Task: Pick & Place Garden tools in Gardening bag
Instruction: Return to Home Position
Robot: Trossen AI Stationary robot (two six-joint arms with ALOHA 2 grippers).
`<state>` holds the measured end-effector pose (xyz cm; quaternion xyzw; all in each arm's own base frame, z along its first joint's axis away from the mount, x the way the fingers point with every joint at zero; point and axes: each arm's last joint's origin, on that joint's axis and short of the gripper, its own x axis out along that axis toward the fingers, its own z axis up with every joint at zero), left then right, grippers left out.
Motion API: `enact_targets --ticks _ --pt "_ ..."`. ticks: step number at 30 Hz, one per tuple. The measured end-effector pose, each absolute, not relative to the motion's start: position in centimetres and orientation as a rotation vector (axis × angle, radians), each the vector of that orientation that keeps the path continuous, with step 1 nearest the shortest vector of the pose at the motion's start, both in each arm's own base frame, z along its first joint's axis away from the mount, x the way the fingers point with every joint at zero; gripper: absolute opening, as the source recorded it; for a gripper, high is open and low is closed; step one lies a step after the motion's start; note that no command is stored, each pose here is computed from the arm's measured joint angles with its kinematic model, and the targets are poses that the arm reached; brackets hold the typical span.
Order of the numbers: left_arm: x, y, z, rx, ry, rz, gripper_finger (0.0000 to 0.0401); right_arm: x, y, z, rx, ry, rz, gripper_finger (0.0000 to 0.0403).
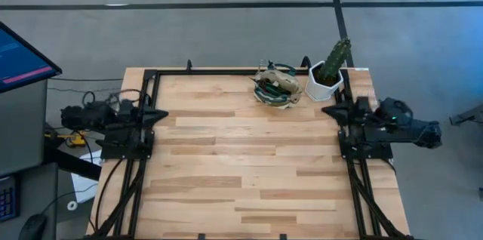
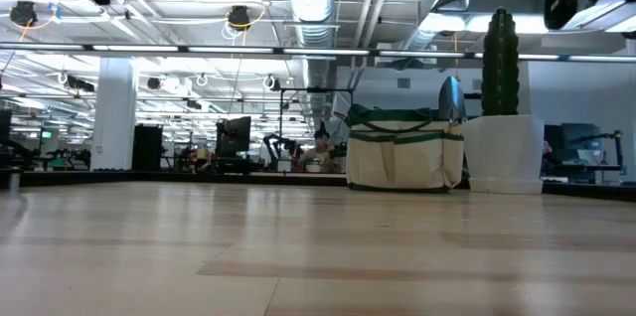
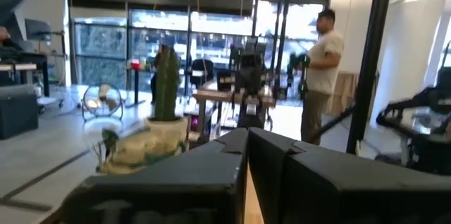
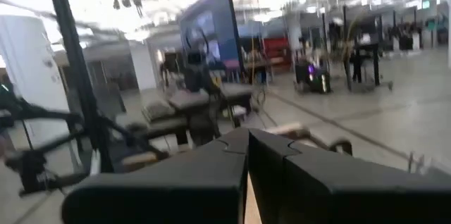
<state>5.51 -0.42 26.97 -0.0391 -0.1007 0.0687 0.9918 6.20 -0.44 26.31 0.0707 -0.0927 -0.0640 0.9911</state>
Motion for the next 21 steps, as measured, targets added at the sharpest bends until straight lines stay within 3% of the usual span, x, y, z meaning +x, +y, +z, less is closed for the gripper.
enact_targets --ticks 18,21 --pt "8.7 -1.4 19.9 -0.105 -0.122 0.134 0.0001 9.6 -0.5 17.1 0.13 0.028 -0.141 0.0" --pt "9.0 -1.5 18.9 -0.145 -0.095 0.133 0.0002 9.8 -0.5 17.0 0.142 -0.008 -0.142 0.0"
